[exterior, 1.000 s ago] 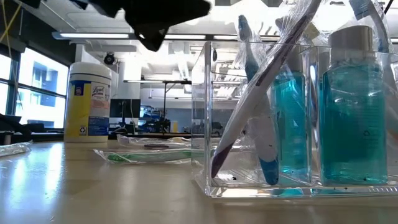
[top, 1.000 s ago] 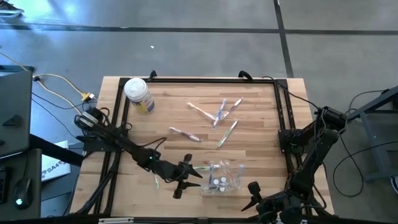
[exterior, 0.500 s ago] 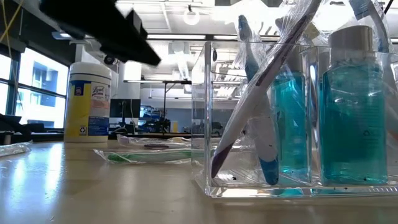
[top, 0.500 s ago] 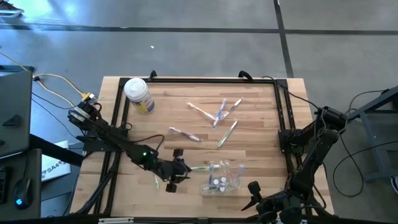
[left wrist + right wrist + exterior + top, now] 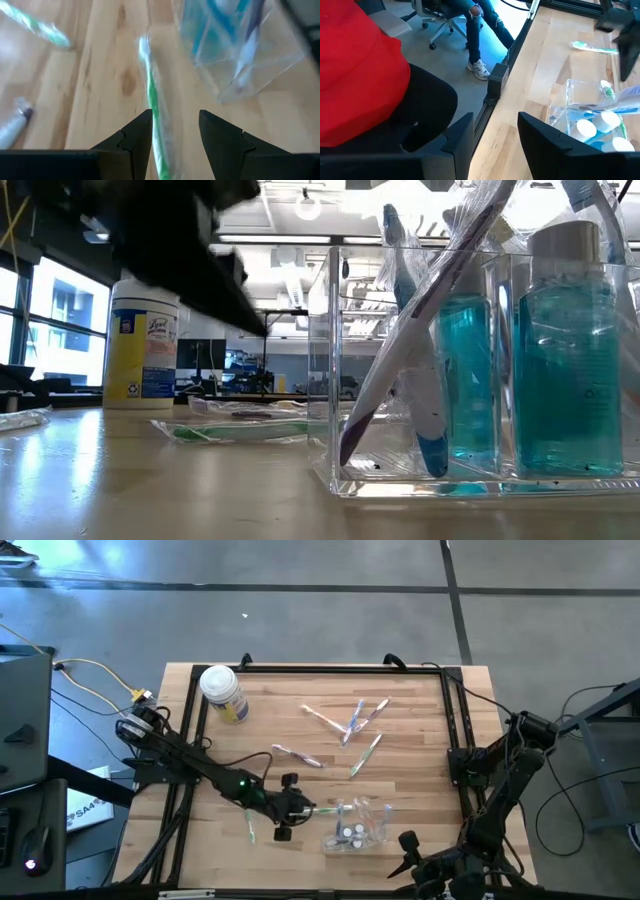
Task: Pick & Place toothbrushing station
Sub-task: Put the middle green toothbrush into the transparent bin
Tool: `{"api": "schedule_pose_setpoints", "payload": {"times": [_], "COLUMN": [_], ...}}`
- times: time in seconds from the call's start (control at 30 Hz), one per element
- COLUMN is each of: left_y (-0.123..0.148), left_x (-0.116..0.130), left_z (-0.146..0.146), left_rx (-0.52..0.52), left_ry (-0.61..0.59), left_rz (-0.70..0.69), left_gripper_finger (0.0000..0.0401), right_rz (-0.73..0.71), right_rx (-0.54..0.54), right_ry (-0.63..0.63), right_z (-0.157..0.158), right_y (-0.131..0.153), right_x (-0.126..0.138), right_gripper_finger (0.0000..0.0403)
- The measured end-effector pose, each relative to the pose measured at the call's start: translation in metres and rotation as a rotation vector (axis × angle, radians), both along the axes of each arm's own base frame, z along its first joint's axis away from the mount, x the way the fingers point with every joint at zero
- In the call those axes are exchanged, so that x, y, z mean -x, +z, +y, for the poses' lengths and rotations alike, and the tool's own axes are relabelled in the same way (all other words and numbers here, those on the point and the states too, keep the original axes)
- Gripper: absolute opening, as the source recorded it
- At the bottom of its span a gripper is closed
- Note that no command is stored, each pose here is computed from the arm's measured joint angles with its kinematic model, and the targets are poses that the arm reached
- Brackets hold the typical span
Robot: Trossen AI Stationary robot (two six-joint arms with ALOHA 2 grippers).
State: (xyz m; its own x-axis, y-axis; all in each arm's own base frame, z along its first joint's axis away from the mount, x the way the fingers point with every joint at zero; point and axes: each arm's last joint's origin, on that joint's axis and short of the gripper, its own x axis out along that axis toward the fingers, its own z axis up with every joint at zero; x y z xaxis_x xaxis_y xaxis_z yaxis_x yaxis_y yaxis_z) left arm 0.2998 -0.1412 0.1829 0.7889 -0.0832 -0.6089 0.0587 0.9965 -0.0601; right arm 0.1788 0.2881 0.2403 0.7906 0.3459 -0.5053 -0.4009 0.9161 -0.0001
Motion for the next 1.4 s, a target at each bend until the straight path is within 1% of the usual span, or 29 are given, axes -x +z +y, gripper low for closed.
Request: {"api": "schedule_pose_setpoints", "payload": {"times": [0.27, 0.43, 0.53, 0.7, 0.77, 0.93, 1.0, 1.07, 1.13, 1.2, 1.23, 1.4], "left_y": [-0.028, -0.038, -0.046, -0.056, -0.06, -0.072, -0.077, -0.078, -0.079, -0.08, -0.08, -0.082], "left_x": [-0.007, -0.009, -0.012, -0.018, -0.022, -0.026, -0.025, -0.024, -0.023, -0.022, -0.022, -0.02], "left_z": [-0.003, -0.004, -0.002, 0.007, 0.011, 0.016, 0.016, 0.016, 0.017, 0.018, 0.018, 0.018], "left_rx": [-0.03, -0.053, -0.09, -0.096, -0.087, -0.018, -0.005, -0.002, 0.004, 0.022, 0.034, 0.079], "left_ry": [-0.01, -0.014, -0.027, 0.002, 0.022, 0.027, 0.048, 0.061, 0.074, 0.101, 0.114, 0.175], "left_rz": [0.064, 0.077, 0.091, 0.107, 0.11, 0.161, 0.185, 0.196, 0.214, 0.223, 0.229, 0.259], "left_gripper_finger": [0.0158, 0.0158, 0.0158, 0.0158, 0.0158, 0.0157, 0.0145, 0.0119, 0.0081, 0.0033, 0.0022, 0.0022], "right_rz": [0.001, -0.001, -0.001, -0.001, -0.001, 0.0, 0.0, 0.0, 0.0, 0.0, 0.0, 0.0], "right_rx": [-0.002, 0.0, 0.002, 0.001, 0.002, 0.0, 0.0, 0.0, 0.0, 0.0, 0.0, -0.001], "right_ry": [-0.001, 0.0, 0.0, 0.0, 0.0, 0.0, 0.0, 0.0, -0.001, -0.001, -0.001, -0.001], "right_z": [0.0, 0.0, 0.0, 0.0, 0.0, 0.0, 0.0, 0.0, 0.0, 0.0, 0.0, 0.0], "right_y": [0.0, 0.0, 0.0, 0.0, 0.0, 0.0, 0.0, 0.0, 0.0, 0.0, 0.0, 0.0], "right_x": [0.0, 0.0, 0.0, 0.0, 0.0, 0.0, 0.0, 0.0, 0.0, 0.0, 0.0, 0.0], "right_gripper_finger": [0.0146, 0.0146, 0.0146, 0.0146, 0.0146, 0.0146, 0.0146, 0.0146, 0.0146, 0.0146, 0.0146, 0.0146]}}
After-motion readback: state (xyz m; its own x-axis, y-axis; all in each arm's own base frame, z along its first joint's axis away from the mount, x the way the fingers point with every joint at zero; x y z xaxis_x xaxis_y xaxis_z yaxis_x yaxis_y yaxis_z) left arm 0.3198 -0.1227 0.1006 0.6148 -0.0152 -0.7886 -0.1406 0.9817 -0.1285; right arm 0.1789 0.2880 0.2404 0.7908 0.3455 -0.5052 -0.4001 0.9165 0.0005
